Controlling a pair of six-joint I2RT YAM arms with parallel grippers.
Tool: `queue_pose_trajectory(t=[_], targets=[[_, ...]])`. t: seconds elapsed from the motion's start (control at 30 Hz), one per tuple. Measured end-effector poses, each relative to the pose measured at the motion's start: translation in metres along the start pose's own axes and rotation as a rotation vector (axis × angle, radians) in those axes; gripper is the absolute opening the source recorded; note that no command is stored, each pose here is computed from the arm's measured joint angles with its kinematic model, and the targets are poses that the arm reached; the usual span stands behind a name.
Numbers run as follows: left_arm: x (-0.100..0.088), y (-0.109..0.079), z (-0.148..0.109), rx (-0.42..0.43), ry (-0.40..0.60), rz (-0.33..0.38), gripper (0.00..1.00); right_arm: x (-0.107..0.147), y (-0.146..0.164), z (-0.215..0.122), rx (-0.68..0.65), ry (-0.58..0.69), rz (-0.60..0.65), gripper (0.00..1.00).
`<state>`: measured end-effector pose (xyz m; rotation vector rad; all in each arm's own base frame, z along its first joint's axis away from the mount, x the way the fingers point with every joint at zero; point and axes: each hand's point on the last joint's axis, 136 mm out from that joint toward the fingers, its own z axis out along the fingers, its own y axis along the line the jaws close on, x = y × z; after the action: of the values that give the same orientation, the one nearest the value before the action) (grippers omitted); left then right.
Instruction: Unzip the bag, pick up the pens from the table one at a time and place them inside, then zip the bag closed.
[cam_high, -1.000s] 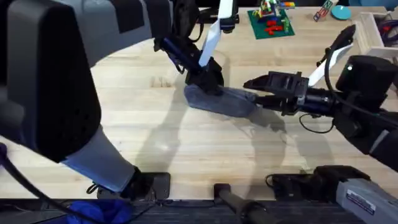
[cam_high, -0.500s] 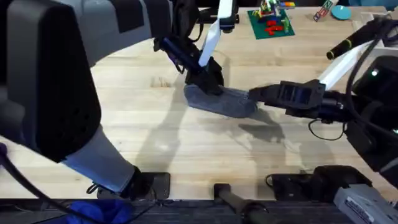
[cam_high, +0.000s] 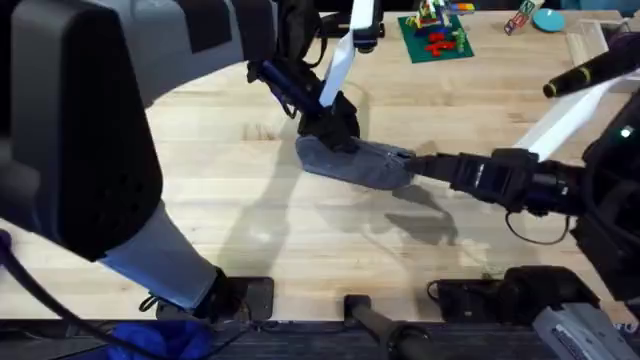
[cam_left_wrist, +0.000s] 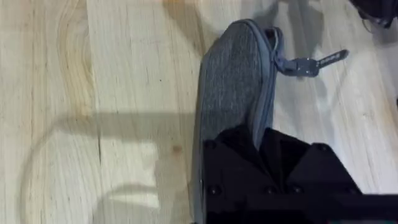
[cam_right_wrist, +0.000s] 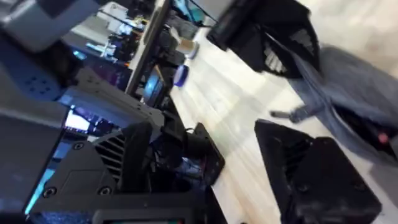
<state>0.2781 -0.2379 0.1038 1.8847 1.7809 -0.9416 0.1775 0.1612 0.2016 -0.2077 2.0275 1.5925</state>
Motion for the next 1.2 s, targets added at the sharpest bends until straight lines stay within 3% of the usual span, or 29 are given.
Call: queue_pose_trajectory(t=[0.17,0.3,0.33,0.4,0.67,0.87,1.2], targets=[[0.0,0.0,0.0,0.0,0.0,0.0,0.041,0.013,0.003,-0.011,0.234,0.063,0.024,0.996],[0.0,0.0,0.0,-0.001,0.0,0.001,0.041,0.0,0.024,-0.03,0.445,0.056,-0.111,0.996],[0.0,0.0,0.0,-0.001,0.0,0.001,0.041,-0.006,0.021,-0.039,0.548,0.027,-0.113,0.996],[0.0,0.0,0.0,-0.001,0.0,0.001,0.041,-0.007,0.014,-0.043,0.619,-0.001,-0.065,0.996],[0.0,0.0,0.0,0.0,0.0,0.0,0.041,-0.003,0.009,-0.043,0.682,-0.038,0.023,0.996],[0.0,0.0,0.0,-0.001,0.0,0.001,0.041,-0.005,0.016,-0.047,0.727,-0.043,0.015,0.996],[0.0,0.0,0.0,0.0,0.0,0.0,0.041,-0.005,0.014,-0.023,0.886,0.124,0.023,0.996]])
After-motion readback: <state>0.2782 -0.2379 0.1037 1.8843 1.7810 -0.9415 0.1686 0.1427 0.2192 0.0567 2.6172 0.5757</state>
